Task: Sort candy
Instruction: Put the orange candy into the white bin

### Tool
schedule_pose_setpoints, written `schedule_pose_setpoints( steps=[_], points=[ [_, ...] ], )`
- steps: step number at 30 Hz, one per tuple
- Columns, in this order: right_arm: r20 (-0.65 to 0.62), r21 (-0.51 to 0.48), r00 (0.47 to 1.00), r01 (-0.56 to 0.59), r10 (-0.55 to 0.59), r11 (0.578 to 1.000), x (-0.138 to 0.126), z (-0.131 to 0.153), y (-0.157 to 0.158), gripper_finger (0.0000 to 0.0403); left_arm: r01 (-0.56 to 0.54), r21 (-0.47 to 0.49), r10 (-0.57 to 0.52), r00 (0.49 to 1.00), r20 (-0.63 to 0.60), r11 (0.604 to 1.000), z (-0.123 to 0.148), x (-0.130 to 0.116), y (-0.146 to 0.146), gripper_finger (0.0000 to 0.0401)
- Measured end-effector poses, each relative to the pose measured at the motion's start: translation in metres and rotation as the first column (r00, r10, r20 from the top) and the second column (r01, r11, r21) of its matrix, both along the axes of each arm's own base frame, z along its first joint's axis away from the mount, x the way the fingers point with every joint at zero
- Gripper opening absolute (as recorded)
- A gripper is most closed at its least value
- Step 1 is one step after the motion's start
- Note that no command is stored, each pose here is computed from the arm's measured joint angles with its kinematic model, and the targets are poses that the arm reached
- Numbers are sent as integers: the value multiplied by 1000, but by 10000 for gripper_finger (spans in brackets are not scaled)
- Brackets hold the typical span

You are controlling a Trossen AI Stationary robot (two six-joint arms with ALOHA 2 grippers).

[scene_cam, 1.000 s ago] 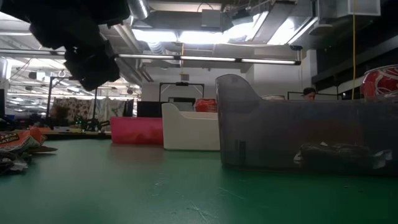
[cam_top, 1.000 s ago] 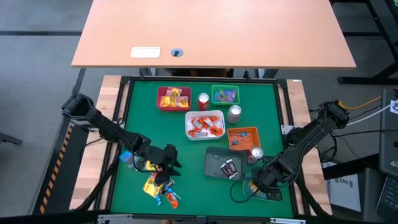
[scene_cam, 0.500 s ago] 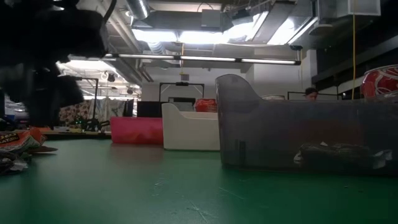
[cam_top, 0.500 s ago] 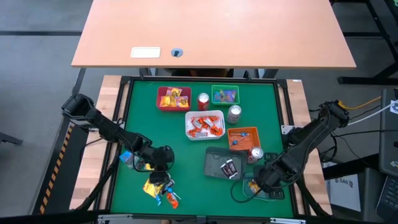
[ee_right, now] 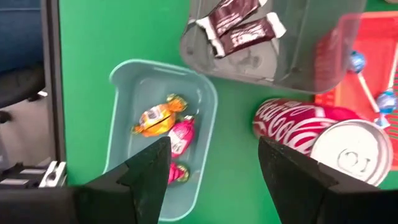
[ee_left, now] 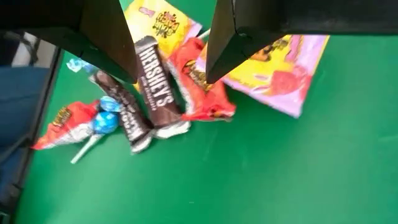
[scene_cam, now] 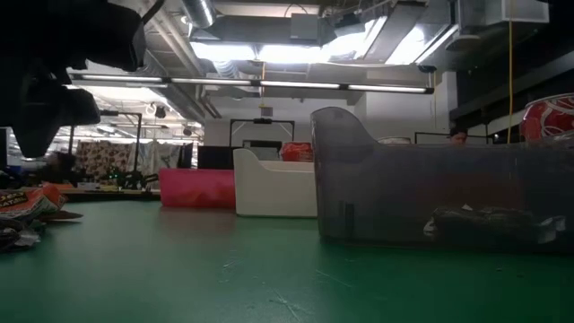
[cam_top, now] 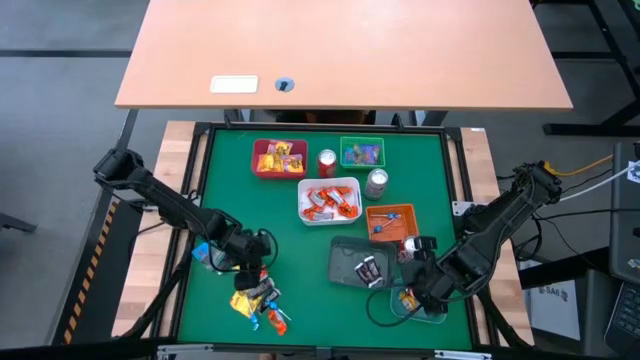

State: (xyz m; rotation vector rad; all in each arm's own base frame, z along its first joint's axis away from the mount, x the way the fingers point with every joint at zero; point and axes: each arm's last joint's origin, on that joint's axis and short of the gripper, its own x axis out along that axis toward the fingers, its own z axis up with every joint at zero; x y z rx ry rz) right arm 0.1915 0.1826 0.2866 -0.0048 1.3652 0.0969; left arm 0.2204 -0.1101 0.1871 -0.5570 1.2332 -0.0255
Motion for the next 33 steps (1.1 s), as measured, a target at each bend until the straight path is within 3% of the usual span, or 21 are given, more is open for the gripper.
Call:
schedule_pose_setpoints(
  steps=[10,27,33],
  points=[
    [24,-20,1000,7,-6,1000,1,0,0,241,-66,124,61,997,45,990,-6,-1,-10,178],
    [43,-1,999,7,-7,1000,3,1,1,241,-44,224,43,999,9,974,-40,8,-25,177],
    [43,-1,999,7,-7,1000,3,1,1,241,-40,235,39,999,11,971,-40,8,-25,144]
  ],
)
